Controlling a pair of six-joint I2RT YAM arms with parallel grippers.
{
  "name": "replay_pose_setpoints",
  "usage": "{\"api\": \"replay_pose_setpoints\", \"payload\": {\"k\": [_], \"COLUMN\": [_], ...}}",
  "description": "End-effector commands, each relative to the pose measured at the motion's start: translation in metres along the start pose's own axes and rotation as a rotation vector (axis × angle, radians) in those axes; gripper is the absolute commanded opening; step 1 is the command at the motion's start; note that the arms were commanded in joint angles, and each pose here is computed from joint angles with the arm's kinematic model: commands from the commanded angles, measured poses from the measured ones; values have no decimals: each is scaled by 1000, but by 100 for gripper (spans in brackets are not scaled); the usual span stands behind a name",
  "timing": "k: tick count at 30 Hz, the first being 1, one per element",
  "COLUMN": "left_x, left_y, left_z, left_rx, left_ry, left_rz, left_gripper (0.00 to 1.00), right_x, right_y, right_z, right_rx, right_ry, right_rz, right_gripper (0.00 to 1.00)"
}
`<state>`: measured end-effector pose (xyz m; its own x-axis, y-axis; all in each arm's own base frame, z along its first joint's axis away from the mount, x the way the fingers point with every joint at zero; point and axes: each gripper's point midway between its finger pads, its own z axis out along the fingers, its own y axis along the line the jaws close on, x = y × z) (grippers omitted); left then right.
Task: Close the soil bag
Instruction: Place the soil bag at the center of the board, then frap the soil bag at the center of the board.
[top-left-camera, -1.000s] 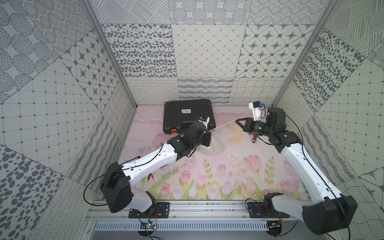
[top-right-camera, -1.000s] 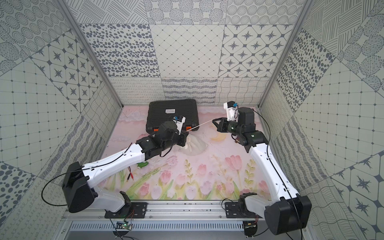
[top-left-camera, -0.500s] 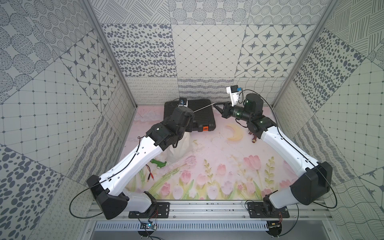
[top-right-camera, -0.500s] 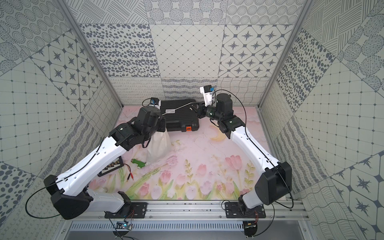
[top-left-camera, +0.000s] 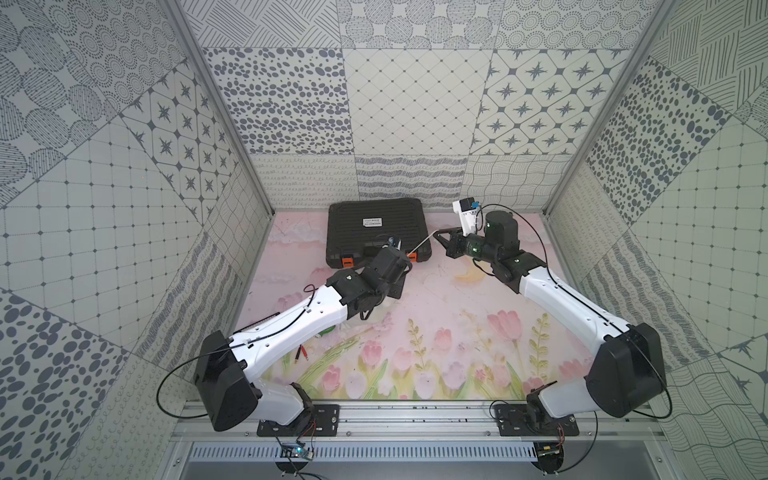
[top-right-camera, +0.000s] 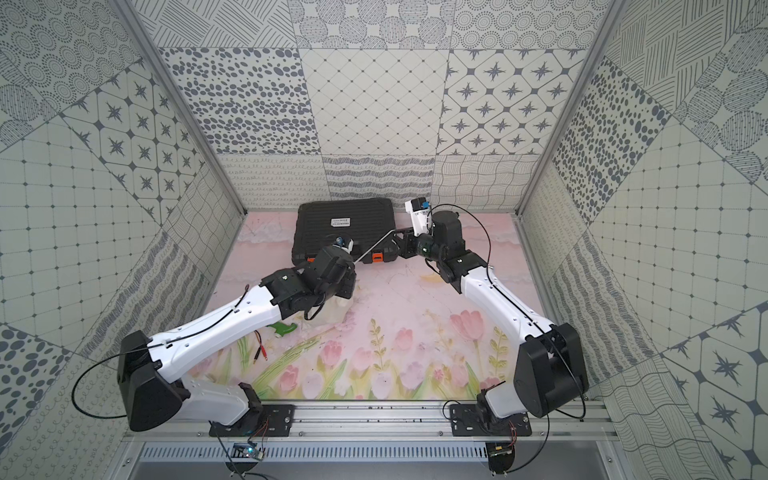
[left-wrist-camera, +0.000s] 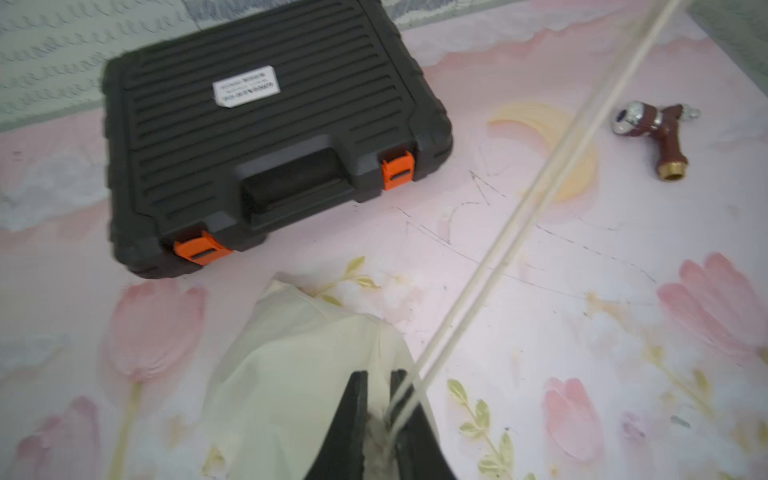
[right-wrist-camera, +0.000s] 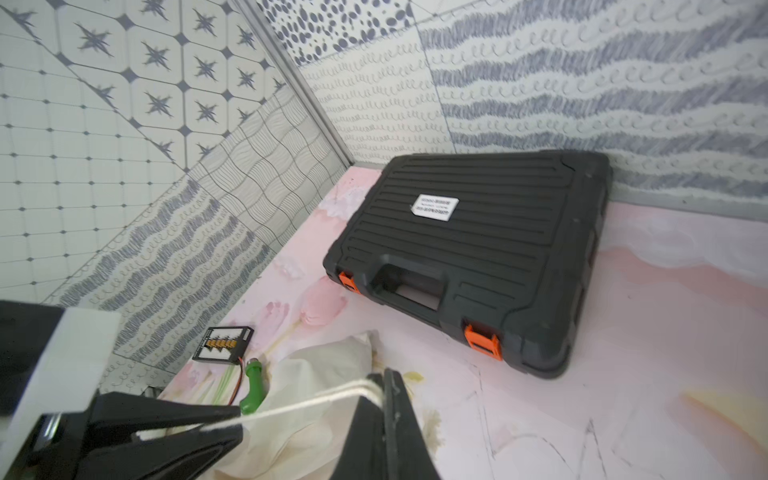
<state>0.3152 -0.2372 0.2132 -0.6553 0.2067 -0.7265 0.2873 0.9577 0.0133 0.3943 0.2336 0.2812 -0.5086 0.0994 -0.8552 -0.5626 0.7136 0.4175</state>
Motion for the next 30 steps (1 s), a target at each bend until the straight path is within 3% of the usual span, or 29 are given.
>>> {"api": "replay_pose_setpoints", "payload": {"k": [1, 6, 13, 22, 30], "left_x": [69, 54, 3, -63, -96], "left_y": [-58, -84, -106, -106, -121], "left_z": [4, -10, -35, 0, 40], "left_rx": [284, 443, 596, 637, 688], "left_ry": [216, 173, 40, -111, -145], "left_rz": [20, 113, 200, 234, 314], "left_gripper": [26, 61, 86, 93, 82], "right_x": [-72, -49, -33, -25, -32], "right_y": [-27, -25, -16, 3, 19], "right_z": [-52, -68, -75, -79, -94], "right_rx": [171, 175, 101, -1, -37], "right_ry": [-279, -249, -219, -223, -242], "right_rz": [-93, -166, -188, -195, -210], "right_gripper": [0, 0, 0, 0, 0]}}
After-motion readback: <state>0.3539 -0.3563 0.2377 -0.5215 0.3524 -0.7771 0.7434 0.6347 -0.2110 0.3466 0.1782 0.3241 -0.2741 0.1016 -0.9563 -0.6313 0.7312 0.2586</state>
